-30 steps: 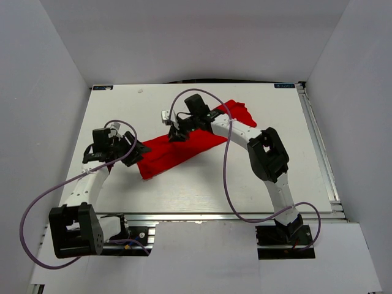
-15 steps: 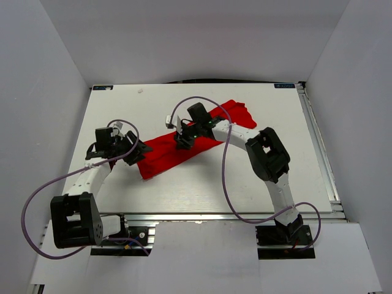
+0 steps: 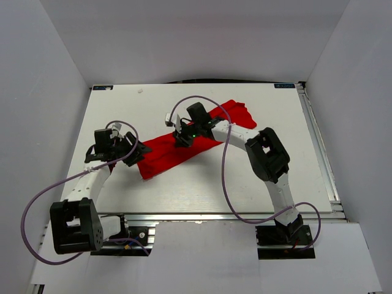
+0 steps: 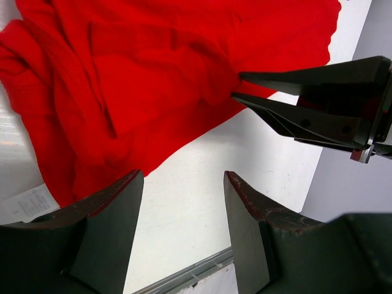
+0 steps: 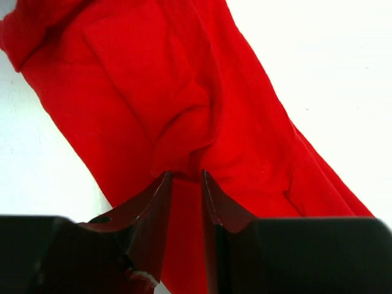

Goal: Fold and stack the t-shirts
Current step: Grab the bottom of the folded rectangular tshirt with left arm

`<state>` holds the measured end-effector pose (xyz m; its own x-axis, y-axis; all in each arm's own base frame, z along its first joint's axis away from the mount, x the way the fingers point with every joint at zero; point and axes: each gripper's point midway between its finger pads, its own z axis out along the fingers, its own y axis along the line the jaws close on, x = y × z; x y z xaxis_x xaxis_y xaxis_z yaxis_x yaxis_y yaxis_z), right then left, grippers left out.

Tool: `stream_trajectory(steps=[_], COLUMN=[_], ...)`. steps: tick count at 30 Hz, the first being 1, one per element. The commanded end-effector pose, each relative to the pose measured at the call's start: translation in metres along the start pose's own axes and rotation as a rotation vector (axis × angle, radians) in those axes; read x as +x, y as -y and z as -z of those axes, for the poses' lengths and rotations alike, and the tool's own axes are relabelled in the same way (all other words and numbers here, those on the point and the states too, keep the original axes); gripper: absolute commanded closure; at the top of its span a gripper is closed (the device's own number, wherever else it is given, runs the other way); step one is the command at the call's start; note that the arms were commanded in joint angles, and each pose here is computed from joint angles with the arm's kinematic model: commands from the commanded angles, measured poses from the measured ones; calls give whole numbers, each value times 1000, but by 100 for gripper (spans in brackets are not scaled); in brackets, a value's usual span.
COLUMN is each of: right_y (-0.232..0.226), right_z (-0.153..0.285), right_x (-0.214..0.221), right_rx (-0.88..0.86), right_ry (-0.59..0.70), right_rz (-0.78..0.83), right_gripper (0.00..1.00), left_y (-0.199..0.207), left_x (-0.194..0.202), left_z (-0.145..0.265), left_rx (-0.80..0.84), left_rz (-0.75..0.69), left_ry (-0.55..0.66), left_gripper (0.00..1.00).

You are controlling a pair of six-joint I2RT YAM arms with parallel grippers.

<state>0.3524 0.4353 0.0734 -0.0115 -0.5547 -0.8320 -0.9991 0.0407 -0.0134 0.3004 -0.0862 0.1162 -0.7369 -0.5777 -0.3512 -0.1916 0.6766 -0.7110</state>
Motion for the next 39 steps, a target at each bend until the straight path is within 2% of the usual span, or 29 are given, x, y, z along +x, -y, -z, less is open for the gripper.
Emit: stream_trajectory(steps=[1, 8, 12, 26, 39], right_y=[-1, -2, 10, 51, 70], right_z=[0, -4, 0, 12, -9], right_x=[-28, -30, -36, -44, -13], right_rx=[-10, -11, 41, 158, 189], right_ry=[63, 66, 74, 71, -16], right_rz=[29, 44, 61, 100, 104], right_gripper=[70, 84, 89, 91, 92], left_y=[3, 4, 4, 2, 3], left_x=[1, 1, 2, 4, 1], left_z=[5, 8, 10, 12, 16], left_rx=[6, 6, -2, -9, -23], left_rz=[-10, -17, -21, -23, -36], left_ry=[15, 21, 25, 26, 30], left_gripper=[34, 34, 34, 34, 34])
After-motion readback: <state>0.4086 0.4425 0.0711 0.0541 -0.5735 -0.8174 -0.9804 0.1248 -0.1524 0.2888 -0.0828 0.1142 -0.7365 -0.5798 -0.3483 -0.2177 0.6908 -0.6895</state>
